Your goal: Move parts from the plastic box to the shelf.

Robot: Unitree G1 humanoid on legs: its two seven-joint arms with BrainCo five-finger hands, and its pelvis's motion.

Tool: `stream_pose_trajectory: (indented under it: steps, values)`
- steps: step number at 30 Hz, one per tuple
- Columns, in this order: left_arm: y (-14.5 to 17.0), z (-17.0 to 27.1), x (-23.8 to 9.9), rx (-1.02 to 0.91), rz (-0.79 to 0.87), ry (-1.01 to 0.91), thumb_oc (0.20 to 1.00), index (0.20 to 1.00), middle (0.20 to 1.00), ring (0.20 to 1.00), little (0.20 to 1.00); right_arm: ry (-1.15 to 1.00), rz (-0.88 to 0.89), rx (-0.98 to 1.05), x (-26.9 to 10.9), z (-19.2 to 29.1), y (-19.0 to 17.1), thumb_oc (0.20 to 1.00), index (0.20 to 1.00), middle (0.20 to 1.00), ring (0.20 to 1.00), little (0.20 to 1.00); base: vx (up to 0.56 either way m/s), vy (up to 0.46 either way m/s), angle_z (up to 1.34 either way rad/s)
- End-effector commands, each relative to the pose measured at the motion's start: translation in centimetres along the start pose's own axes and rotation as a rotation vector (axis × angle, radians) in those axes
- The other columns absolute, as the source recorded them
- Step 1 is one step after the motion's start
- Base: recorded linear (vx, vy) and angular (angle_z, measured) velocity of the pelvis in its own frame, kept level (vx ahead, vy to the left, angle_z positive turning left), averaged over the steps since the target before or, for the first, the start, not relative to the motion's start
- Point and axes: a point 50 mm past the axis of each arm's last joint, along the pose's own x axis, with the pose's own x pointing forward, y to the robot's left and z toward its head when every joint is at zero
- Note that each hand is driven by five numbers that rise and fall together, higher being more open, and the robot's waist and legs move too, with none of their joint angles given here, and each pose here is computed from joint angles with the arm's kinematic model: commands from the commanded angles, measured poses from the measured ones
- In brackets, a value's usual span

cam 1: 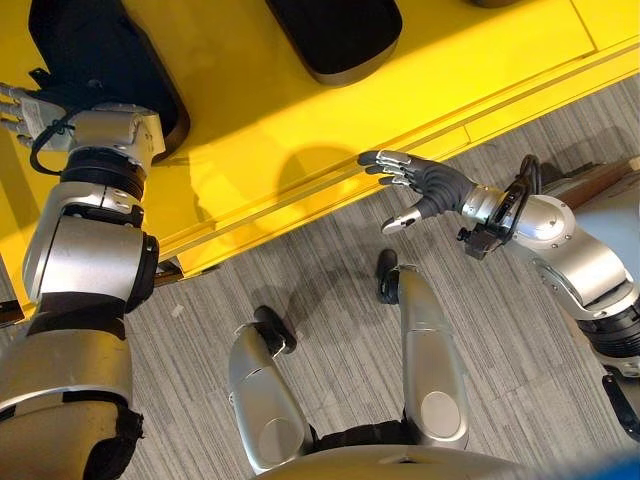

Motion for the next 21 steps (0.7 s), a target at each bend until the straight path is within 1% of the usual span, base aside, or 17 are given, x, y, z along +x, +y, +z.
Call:
stream_pose_trajectory:
  steps: [1,4,12,15,19,20,21]
  values:
    - [3.6,2.4,2.0,-0.035,0.257,-0.155,1.0,1.0,1.0,1.0,1.0,-0.122,0.006,-0.016,0.3,2.4,-0.4,1.0,1.0,1.0,1.0,1.0,0.0,0.0,0.0]
    - [5.1,3.9,2.0,-0.015,0.389,-0.249,1.0,1.0,1.0,1.0,1.0,-0.122,0.004,-0.013,0.2,2.2,-0.2,1.0,1.0,1.0,1.0,1.0,0.0,0.0,0.0]
    - [7.7,7.0,1.6,-0.046,0.56,-0.412,1.0,1.0,1.0,1.0,1.0,-0.106,-0.011,-0.005,-0.1,1.2,-0.5,1.0,1.0,1.0,1.0,1.0,0.0,0.0,0.0]
    - [8.5,7.6,1.7,-0.079,0.584,-0.418,1.0,1.0,1.0,1.0,1.0,-0.1,-0.011,-0.004,-0.2,0.9,-0.4,1.0,1.0,1.0,1.0,1.0,0.0,0.0,0.0]
    - [8.4,7.8,1.8,-0.11,0.544,-0.445,1.0,1.0,1.0,1.0,1.0,-0.098,-0.014,-0.005,-0.1,0.8,-0.3,1.0,1.0,1.0,1.0,1.0,0.0,0.0,0.0]
    - [8.4,8.1,1.4,-0.141,0.546,-0.485,1.0,1.0,1.0,1.0,1.0,-0.095,-0.011,-0.004,-0.1,0.6,-0.1,1.0,1.0,1.0,1.0,1.0,0.0,0.0,0.0]
    - [8.1,8.3,1.3,-0.182,0.5,-0.5,1.0,1.0,1.0,1.0,1.0,-0.094,-0.014,0.0,-0.1,0.5,0.0,1.0,1.0,1.0,1.0,1.0,0.0,0.0,0.0]
